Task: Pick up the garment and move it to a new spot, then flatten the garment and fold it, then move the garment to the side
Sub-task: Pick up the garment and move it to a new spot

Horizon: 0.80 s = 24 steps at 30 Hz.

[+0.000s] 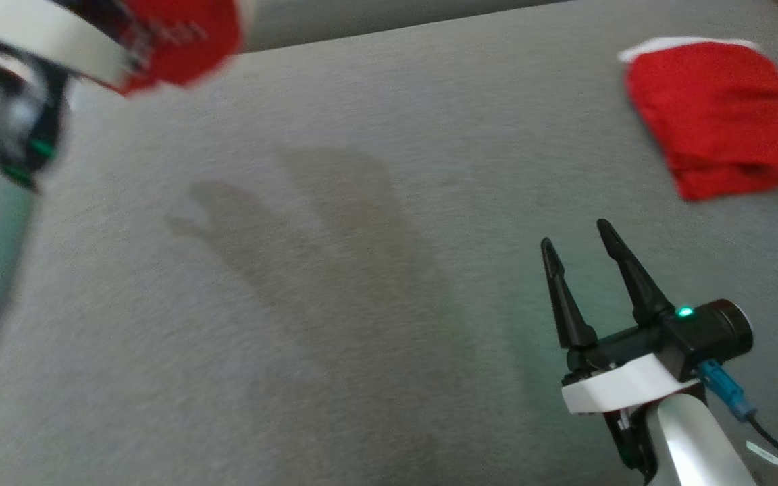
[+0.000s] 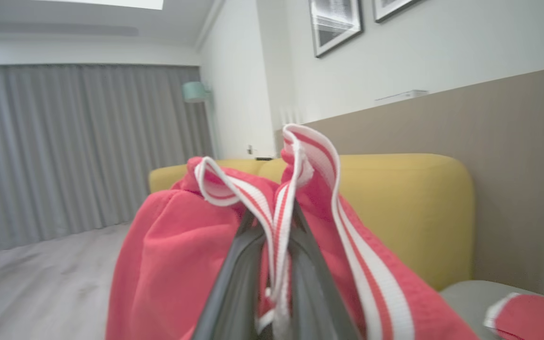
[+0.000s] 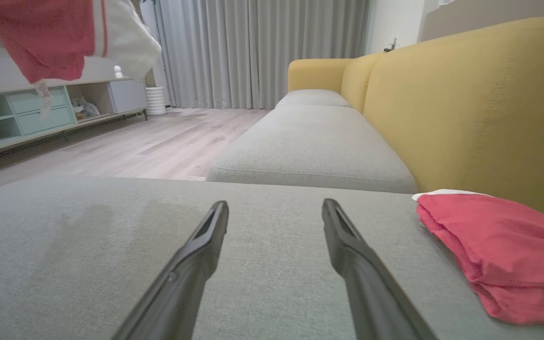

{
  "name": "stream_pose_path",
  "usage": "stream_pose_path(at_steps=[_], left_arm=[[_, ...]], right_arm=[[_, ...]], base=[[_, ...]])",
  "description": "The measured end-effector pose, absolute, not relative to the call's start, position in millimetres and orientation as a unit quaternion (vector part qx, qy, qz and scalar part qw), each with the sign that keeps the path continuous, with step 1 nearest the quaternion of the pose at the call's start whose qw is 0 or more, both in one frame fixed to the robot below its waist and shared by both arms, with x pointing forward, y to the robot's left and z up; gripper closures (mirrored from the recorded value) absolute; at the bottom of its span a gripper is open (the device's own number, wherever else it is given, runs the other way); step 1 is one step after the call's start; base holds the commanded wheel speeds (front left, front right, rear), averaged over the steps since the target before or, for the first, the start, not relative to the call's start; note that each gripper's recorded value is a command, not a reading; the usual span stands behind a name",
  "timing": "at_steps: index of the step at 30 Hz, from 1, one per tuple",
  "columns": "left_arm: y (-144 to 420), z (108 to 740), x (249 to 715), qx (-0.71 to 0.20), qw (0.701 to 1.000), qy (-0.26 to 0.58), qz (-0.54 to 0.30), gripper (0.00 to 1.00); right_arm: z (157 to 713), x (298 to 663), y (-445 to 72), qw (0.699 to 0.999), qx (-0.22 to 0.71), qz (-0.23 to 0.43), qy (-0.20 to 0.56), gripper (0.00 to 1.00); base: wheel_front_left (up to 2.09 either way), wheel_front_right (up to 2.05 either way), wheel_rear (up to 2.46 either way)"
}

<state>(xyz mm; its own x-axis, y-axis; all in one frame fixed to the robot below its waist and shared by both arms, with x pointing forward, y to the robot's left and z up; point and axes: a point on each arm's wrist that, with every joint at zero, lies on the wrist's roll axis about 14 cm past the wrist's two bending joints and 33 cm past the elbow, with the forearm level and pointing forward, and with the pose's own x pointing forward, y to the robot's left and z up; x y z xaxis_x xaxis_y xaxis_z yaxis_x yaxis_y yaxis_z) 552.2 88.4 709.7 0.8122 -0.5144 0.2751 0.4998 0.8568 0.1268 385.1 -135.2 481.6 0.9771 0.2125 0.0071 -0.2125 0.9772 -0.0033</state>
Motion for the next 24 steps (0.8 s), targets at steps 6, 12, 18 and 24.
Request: stream_pose_path(at_steps=[6, 12, 18, 24], left_arm=[[-10, 641, 521, -0.014, 0.924, -0.090, -0.372, 1.00], [-59, 506, 477, -0.027, 0.903, 0.031, -0.428, 1.00], [-67, 425, 430, -0.024, 0.894, 0.108, -0.435, 0.00], [-50, 459, 429, -0.070, 0.926, 0.060, -0.365, 0.00]], right_arm=[[492, 368, -165, 0.998, 0.006, 0.057, -0.015, 0.00], [481, 366, -175, 0.999, 0.016, 0.039, 0.005, 0.00], [467, 371, -169, 0.998, 0.021, 0.046, 0.024, 0.00], [467, 376, -158, 0.997, 0.026, 0.065, 0.022, 0.00]], base=[[0.00, 0.00, 0.00], [0.00, 0.00, 0.00], [0.00, 0.00, 0.00], [0.00, 0.00, 0.00]])
